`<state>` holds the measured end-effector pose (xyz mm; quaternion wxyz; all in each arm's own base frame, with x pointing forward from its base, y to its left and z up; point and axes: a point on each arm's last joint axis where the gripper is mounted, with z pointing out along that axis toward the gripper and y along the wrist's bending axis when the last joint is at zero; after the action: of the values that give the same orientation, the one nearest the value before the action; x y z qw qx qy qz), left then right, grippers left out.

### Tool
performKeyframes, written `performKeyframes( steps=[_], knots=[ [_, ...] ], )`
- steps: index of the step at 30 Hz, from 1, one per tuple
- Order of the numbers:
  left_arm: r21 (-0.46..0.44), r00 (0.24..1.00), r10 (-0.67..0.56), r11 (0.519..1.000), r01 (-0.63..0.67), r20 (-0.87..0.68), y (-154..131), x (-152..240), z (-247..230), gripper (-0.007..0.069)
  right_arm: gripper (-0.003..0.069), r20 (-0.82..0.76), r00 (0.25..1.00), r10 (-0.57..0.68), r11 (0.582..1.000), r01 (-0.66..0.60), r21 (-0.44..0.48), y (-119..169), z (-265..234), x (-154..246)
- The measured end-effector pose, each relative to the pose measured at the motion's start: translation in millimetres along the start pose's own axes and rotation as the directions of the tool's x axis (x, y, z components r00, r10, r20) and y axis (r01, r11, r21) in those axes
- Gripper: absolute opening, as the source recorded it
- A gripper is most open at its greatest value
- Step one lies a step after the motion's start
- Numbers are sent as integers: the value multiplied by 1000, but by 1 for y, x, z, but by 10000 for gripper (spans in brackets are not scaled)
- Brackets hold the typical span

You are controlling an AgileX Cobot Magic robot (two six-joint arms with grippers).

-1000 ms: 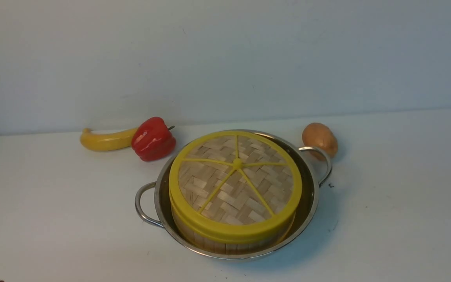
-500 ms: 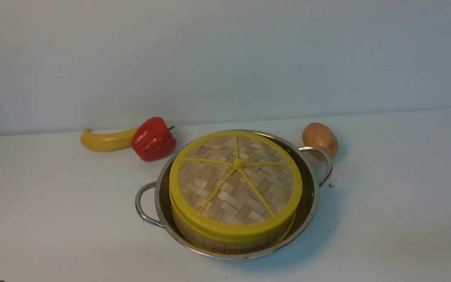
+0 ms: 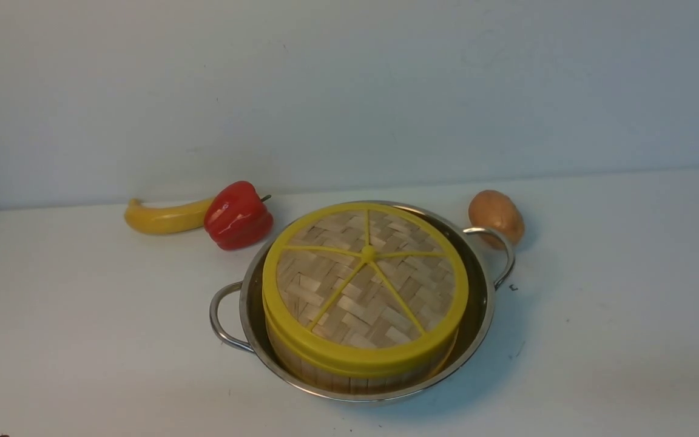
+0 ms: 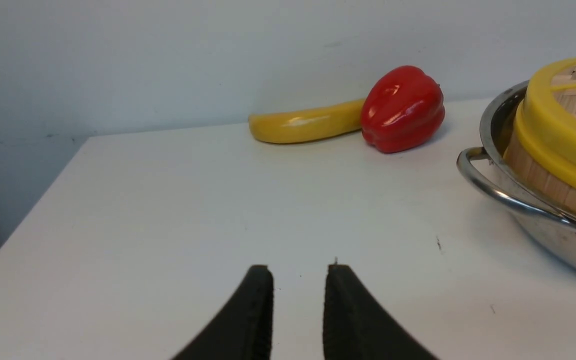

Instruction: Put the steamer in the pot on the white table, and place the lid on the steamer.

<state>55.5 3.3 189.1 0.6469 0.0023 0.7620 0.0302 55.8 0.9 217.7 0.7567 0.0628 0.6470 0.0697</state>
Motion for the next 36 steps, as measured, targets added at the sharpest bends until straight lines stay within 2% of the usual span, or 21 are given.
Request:
performKeyframes(
  steps=[9,11,18,36],
  knots=[
    [0,1000,0,1000,0,0,0,0,0,157,239,-54,998,25,999,-22,43,-4,0,5],
    [0,1000,0,1000,0,0,0,0,0,165,239,-129,992,-6,998,14,65,-6,-1,12],
    [0,1000,0,1000,0,0,0,0,0,178,239,-213,974,-74,995,86,46,-6,-2,19],
    [0,1000,0,1000,0,0,0,0,0,199,242,-228,970,-80,995,93,44,-6,-2,20]
  ],
)
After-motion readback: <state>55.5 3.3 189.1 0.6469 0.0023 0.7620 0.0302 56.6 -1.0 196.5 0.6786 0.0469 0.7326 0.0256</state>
